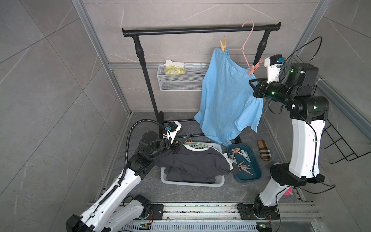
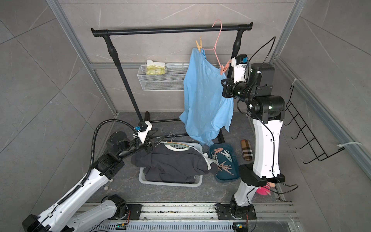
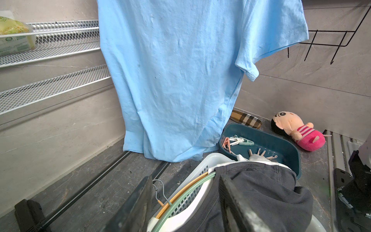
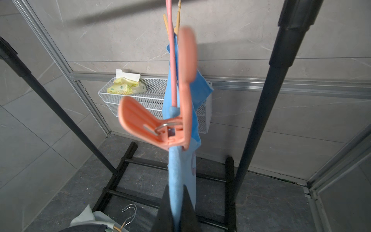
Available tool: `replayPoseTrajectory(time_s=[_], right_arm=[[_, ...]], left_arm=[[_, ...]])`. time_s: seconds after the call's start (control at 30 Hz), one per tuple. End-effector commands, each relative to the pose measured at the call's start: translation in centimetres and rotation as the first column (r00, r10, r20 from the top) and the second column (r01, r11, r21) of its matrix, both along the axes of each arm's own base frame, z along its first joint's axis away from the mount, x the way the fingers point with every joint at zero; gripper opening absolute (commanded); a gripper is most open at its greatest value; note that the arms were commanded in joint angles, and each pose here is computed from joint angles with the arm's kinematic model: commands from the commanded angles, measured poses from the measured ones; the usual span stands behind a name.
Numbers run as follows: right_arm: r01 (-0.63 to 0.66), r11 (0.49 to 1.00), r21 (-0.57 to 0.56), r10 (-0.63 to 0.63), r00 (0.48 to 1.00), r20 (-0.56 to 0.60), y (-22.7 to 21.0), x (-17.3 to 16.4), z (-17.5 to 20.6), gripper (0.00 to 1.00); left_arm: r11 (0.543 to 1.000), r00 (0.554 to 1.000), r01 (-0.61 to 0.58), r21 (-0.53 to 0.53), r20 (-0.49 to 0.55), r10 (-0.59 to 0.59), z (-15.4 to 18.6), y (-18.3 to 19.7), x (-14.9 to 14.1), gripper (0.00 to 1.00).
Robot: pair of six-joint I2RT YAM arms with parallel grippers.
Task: Use clothespins to secure the t-shirt on both sides of the hanger
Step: Hang the hanger on the clothesline.
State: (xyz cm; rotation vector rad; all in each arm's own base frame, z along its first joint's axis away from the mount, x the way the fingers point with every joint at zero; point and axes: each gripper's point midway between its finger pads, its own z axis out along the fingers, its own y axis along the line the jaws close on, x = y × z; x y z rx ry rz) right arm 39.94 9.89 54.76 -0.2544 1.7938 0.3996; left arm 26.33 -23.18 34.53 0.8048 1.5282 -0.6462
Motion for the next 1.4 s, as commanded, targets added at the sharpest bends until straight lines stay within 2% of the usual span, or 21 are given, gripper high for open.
replayPoseTrajectory(time_s=[0.0, 0.27, 0.5, 0.87, 1.2, 1.37], right_arm=[[-0.078, 0.992, 0.097, 0.066, 0.991, 0.12, 0.6, 0.0, 3.7, 0.0], [-0.102, 0.985, 0.139, 0.086, 0.99, 0.111, -0.2, 2.0, 3.3, 0.0], [-0.167, 0.967, 0.19, 0.152, 0.984, 0.091, 0.0, 3.1, 2.7, 0.0], [-0.231, 0.942, 0.245, 0.236, 0.972, 0.009, 0.7, 2.3, 1.1, 0.0], [-0.127, 0.962, 0.243, 0.146, 0.987, -0.061, -1.8, 2.9, -0.5, 0.0], [-0.115, 0.967, 0.227, 0.136, 0.987, -0.079, -2.3, 2.3, -0.8, 0.07]], left_arm=[[1.0, 1.0, -0.012, -0.02, 0.028, 0.012, 0.9, 0.3, 0.1, 0.56], [1.0, 1.0, -0.016, -0.013, 0.025, 0.016, 0.6, 0.3, 0.3, 0.56], [1.0, 1.0, -0.018, -0.006, 0.026, 0.018, 0.6, 0.3, 0.3, 0.56], [1.0, 0.999, -0.017, 0.004, 0.027, 0.017, 0.4, 0.3, 0.3, 0.56], [1.0, 1.0, -0.019, 0.003, 0.02, 0.018, 0.4, 0.3, 0.4, 0.56], [1.0, 1.0, -0.023, 0.011, 0.021, 0.023, 0.3, 0.3, 0.5, 0.56]])
